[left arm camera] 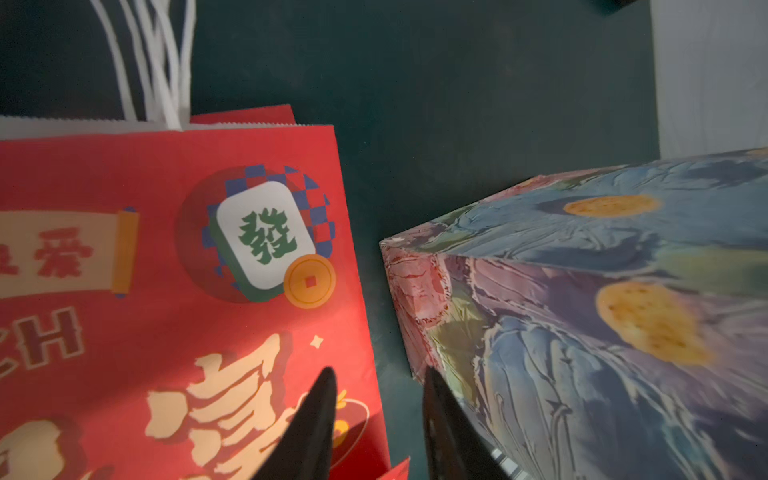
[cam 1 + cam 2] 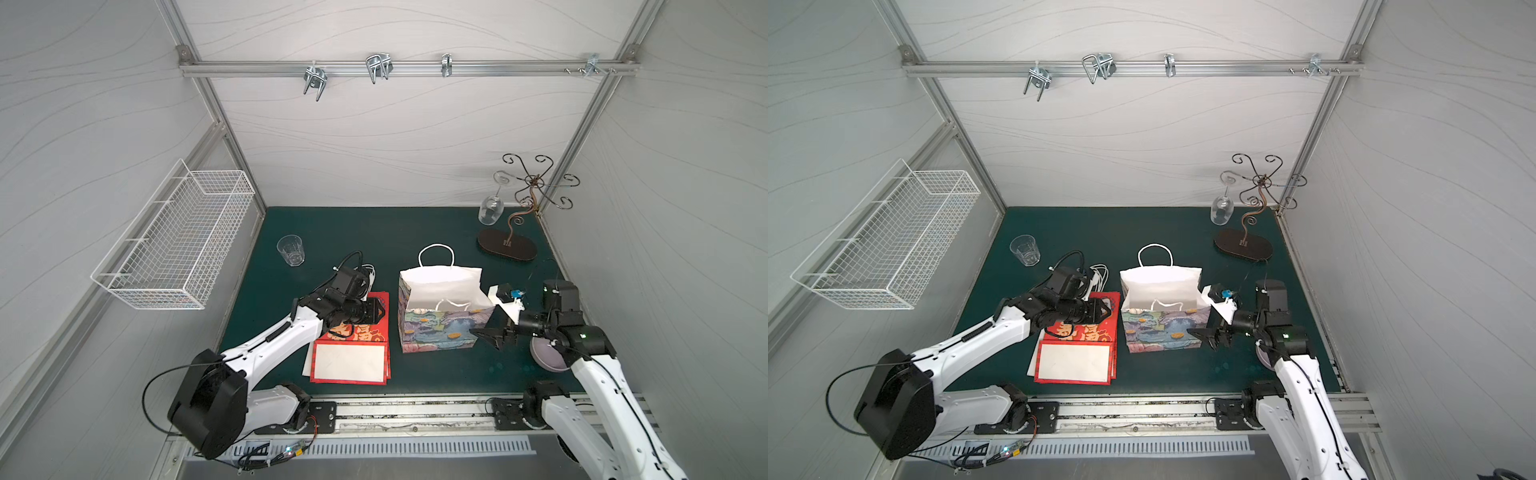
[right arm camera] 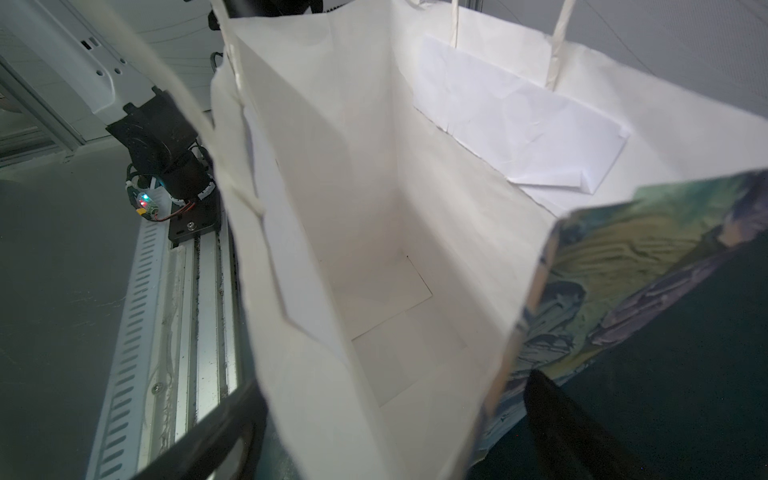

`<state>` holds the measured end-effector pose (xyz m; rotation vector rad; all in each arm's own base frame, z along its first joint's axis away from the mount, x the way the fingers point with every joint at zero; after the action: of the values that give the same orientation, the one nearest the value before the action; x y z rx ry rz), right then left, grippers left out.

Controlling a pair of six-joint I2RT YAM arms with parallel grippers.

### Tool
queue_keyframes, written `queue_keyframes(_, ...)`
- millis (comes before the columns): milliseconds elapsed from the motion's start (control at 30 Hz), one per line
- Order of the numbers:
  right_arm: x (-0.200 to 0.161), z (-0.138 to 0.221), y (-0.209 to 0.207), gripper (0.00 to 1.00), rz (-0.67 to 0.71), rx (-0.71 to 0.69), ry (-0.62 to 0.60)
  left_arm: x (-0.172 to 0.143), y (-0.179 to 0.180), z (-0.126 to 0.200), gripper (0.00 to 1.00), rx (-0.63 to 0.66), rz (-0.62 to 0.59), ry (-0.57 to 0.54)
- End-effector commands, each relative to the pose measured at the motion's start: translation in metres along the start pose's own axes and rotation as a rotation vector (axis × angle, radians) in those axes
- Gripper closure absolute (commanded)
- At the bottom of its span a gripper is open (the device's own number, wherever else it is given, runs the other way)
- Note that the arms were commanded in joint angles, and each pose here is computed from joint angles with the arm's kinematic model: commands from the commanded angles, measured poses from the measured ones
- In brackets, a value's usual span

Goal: Put away the paper bag
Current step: Press the paper bag at the center of the board.

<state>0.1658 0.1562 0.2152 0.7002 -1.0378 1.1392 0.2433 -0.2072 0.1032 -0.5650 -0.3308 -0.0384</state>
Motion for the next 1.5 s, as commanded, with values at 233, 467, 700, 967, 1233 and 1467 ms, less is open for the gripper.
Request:
queue_keyframes(233, -0.006, 0.001, 0.008, 0.05, -0.002, 0.016, 0.020, 0.008, -0.054, -0.035, 0.95, -0.142, -0.122, 0.081)
queue_keyframes(467, -0.008, 0.000, 0.009, 0.05, -0.016, 0.015, 0.017, 0.001, -0.078, -0.034, 0.98, -0.279, -0.178, 0.125)
queue_keyframes(700, -0.006, -0.001, 0.007, 0.05, -0.033, 0.010, -0.002, 0.003, -0.106, -0.013, 0.93, -0.452, -0.257, 0.060)
queue_keyframes(967, -0.005, 0.001, 0.006, 0.06, -0.035, -0.015, -0.009, 0.019, -0.109, 0.028, 0.91, -0.462, -0.417, -0.224)
queue_keyframes(1233, -0.005, 0.000, 0.003, 0.07, -0.045, -0.026, -0.015, -0.018, -0.101, 0.068, 0.66, -0.494, -0.746, -0.315)
queue_keyframes(1467, -0.004, 0.000, 0.003, 0.07, -0.040, -0.021, -0.019, -0.046, -0.114, 0.090, 0.36, -0.675, -0.900, -0.368)
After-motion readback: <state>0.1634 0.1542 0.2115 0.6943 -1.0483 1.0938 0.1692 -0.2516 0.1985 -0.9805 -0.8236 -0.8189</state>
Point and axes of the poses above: each gripper's point midway between its finger pads, its own z axis back along the fingers, its own y axis along the line the jaws close on, x = y × z, the point moved 1 cm from there along z, back along the fingers, and after that the axes turned 4 degrees about z, right-handed, at the moved point
